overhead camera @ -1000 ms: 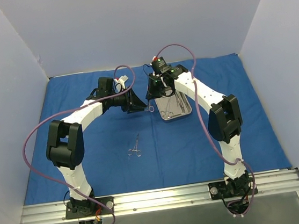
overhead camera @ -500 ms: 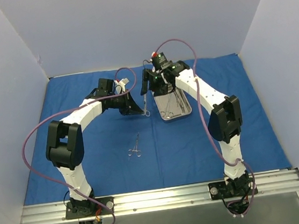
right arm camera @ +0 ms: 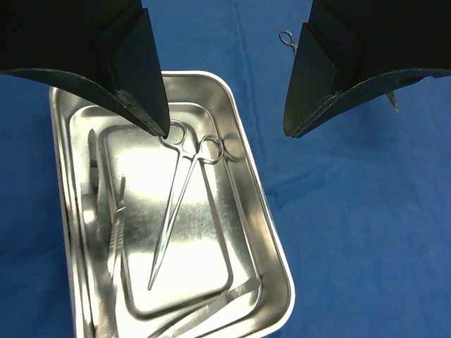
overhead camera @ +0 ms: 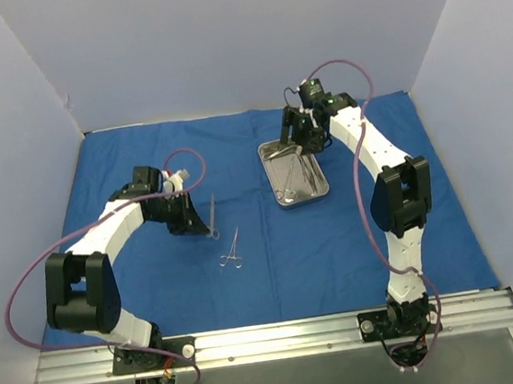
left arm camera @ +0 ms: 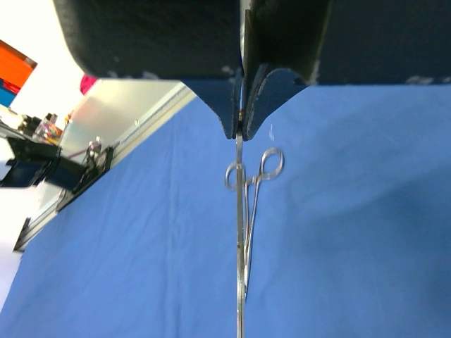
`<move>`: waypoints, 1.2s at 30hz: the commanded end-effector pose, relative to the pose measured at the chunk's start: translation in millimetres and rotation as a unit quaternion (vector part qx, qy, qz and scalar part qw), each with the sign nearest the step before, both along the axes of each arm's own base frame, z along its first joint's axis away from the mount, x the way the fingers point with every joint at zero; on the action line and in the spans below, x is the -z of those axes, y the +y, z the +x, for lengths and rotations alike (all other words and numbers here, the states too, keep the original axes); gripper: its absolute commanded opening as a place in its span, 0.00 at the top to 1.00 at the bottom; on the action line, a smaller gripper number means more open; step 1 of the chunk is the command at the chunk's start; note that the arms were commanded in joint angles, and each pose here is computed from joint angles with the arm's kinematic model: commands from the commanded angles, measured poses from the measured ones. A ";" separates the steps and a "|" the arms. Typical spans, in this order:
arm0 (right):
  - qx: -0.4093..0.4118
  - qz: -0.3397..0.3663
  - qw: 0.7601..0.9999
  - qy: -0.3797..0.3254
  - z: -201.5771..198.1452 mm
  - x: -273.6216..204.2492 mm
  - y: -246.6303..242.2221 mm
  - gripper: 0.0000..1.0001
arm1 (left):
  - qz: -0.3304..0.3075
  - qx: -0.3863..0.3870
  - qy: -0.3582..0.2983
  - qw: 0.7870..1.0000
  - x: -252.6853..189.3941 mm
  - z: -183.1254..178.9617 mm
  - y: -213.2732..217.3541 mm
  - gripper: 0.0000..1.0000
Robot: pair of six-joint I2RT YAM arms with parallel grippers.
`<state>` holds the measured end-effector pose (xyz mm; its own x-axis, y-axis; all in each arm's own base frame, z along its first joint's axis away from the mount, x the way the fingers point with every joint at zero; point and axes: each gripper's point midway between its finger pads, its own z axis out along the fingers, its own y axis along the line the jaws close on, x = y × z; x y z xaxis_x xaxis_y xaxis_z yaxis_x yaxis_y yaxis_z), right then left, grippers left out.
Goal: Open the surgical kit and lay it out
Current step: Place the medical item in the surgical kit.
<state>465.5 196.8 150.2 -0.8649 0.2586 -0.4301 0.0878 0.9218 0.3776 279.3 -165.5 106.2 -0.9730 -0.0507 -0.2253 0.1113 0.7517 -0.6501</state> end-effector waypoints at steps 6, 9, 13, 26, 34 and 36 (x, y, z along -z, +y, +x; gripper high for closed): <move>-0.033 0.012 0.999 -0.009 -15.8 -17.4 15.1 0.35 | 0.023 -0.026 0.058 0.998 15.5 -23.3 11.0 0.98; -0.034 0.009 0.999 -0.008 -17.0 -16.8 12.5 0.35 | 0.028 -0.032 0.068 0.997 18.0 -23.7 12.0 0.98; -0.033 0.007 0.999 -0.009 -17.5 -17.7 10.0 0.35 | 0.040 -0.048 0.115 0.991 31.0 -33.6 15.2 0.98; -0.035 0.007 0.999 -0.003 -18.7 -12.2 7.8 0.35 | 0.067 -0.049 0.165 0.983 46.7 -46.8 19.9 0.98; -0.036 0.006 0.999 -0.002 -18.6 -9.8 7.3 0.35 | 0.072 -0.043 0.185 0.979 59.0 -48.4 19.9 0.98; -0.036 0.006 0.999 -0.001 -18.5 -8.3 7.3 0.35 | 0.074 -0.044 0.190 0.978 60.3 -49.6 20.5 0.97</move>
